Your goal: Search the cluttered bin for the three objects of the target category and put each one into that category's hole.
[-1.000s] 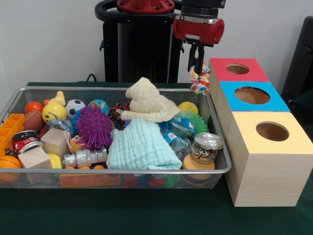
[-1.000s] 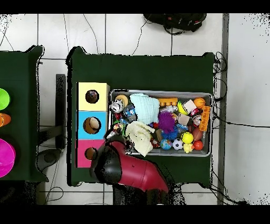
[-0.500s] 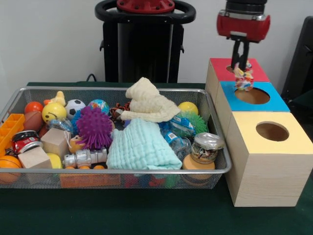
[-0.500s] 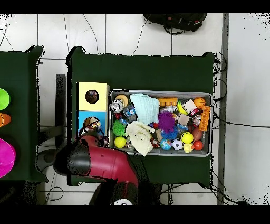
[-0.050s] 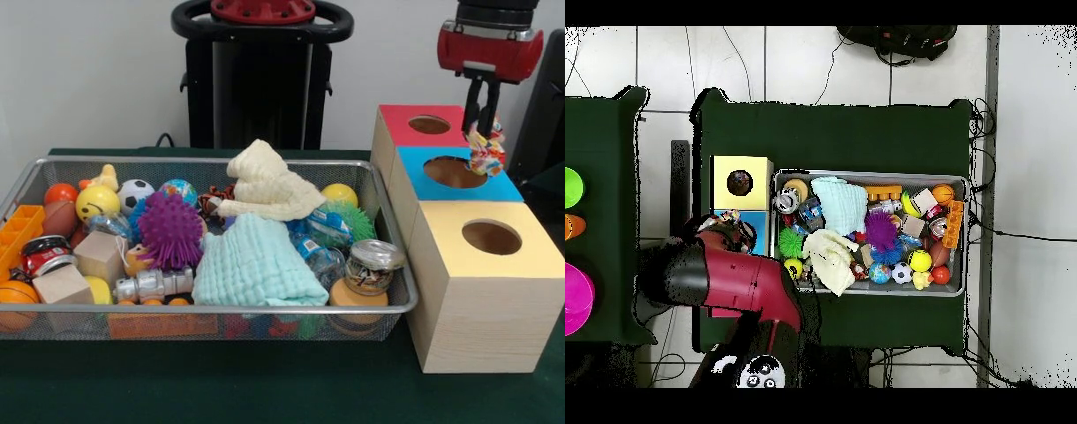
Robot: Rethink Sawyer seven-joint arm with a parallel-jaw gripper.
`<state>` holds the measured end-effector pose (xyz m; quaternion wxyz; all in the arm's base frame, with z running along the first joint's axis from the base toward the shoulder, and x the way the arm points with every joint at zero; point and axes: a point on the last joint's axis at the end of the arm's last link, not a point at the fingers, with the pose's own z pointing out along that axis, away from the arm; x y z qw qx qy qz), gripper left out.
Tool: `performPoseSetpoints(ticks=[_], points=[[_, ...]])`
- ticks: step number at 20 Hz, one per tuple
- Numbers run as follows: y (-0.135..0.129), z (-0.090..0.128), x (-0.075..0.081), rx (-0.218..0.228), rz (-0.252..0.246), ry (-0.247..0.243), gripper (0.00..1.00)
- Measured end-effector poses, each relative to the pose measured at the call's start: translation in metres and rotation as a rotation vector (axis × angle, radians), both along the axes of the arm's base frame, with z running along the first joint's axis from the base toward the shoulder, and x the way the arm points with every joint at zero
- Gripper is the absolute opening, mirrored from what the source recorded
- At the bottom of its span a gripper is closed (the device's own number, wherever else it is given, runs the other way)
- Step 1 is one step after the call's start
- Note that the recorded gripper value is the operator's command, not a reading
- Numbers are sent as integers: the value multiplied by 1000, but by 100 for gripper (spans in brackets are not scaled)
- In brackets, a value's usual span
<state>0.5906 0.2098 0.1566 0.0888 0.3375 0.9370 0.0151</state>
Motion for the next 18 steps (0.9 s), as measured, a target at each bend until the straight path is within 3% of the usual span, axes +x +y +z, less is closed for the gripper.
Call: performPoseSetpoints(ticks=[7,12,18], points=[[-25,-12,35,-13,-45,-21,0],[-53,-33,66,-46,-80,-34,0],[-61,-60,79,-80,-84,-49,0]])
